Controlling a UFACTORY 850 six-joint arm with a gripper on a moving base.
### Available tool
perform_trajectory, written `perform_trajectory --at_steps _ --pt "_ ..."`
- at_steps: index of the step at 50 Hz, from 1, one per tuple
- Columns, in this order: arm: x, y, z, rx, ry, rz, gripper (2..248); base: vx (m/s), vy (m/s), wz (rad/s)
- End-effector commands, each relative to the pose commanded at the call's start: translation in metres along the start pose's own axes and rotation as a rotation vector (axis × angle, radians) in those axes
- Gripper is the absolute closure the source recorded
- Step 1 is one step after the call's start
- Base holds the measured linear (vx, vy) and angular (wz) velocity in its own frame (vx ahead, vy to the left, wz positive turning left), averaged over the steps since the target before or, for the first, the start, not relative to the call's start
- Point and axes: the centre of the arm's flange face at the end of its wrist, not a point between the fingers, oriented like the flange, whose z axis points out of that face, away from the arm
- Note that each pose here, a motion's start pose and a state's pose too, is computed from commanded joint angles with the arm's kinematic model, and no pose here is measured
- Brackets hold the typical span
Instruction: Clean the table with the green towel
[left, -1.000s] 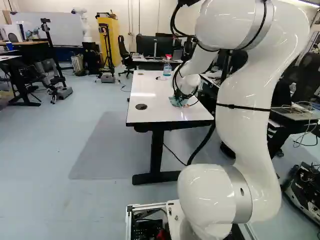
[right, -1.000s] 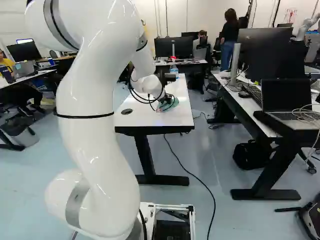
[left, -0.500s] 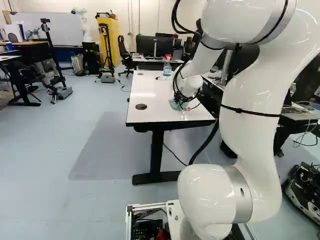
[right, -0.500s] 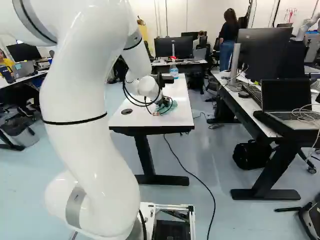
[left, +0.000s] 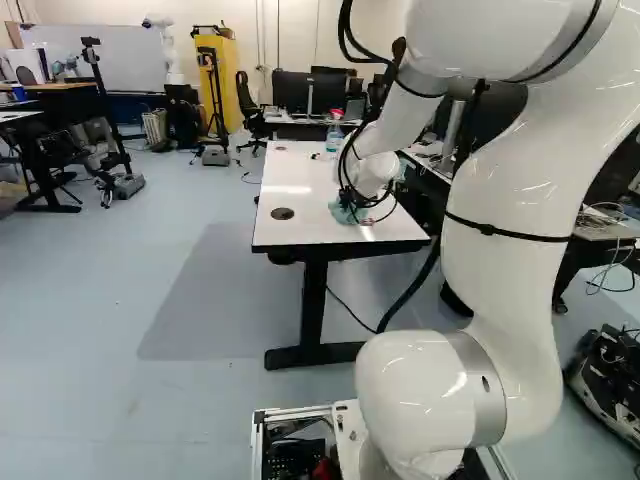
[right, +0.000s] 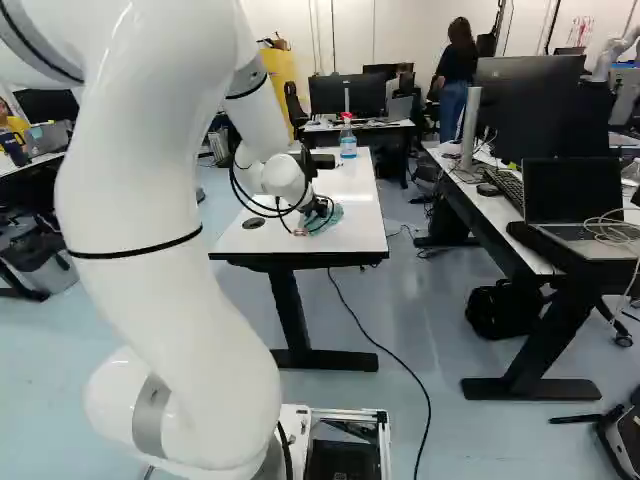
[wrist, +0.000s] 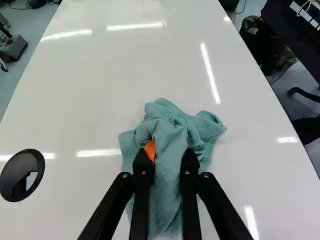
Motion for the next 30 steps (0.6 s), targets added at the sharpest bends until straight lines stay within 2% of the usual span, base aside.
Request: perform_trajectory --at_steps 20,30 --pt "0.007 0.0 -0.016 0.002 0.02 0.0 187 0.0 0.0 0.0" --pt "0.001 -0.002 -0.036 0.005 0.003 -0.003 187 0.0 0.0 0.0"
